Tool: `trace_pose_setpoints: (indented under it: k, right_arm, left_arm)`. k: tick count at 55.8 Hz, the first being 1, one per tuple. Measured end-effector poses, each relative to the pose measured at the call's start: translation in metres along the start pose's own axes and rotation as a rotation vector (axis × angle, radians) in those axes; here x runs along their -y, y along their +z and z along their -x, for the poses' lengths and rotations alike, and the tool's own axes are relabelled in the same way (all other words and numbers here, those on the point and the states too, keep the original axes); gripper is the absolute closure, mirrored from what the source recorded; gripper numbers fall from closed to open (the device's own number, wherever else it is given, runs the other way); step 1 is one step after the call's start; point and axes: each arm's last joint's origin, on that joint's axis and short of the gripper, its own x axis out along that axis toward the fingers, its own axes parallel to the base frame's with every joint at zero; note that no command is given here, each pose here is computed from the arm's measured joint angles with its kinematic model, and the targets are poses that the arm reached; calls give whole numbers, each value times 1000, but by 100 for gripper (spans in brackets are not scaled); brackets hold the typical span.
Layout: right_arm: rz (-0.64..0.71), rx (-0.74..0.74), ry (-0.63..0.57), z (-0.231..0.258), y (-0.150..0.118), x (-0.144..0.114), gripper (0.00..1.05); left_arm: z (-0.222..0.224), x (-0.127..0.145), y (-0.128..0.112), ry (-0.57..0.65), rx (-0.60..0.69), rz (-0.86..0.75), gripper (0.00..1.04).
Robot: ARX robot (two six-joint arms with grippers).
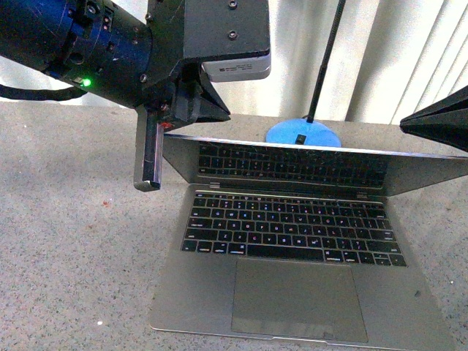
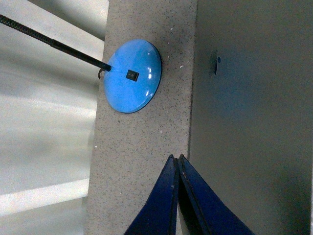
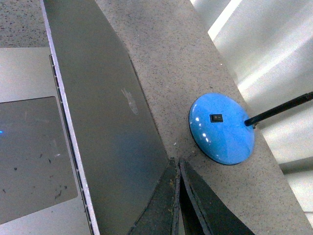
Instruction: Close laptop
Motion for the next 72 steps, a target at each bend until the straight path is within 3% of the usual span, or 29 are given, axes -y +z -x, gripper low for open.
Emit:
trace_pose_setpoints:
  k: [43, 72]
  right_arm:
    - [-64, -34, 58, -2, -18, -20, 102]
    - [-78, -38, 86, -9, -29, -36, 102]
  left_arm:
    - [-8, 47, 6, -120, 12, -31, 101]
    - [-11, 58, 8, -131, 20, -35, 101]
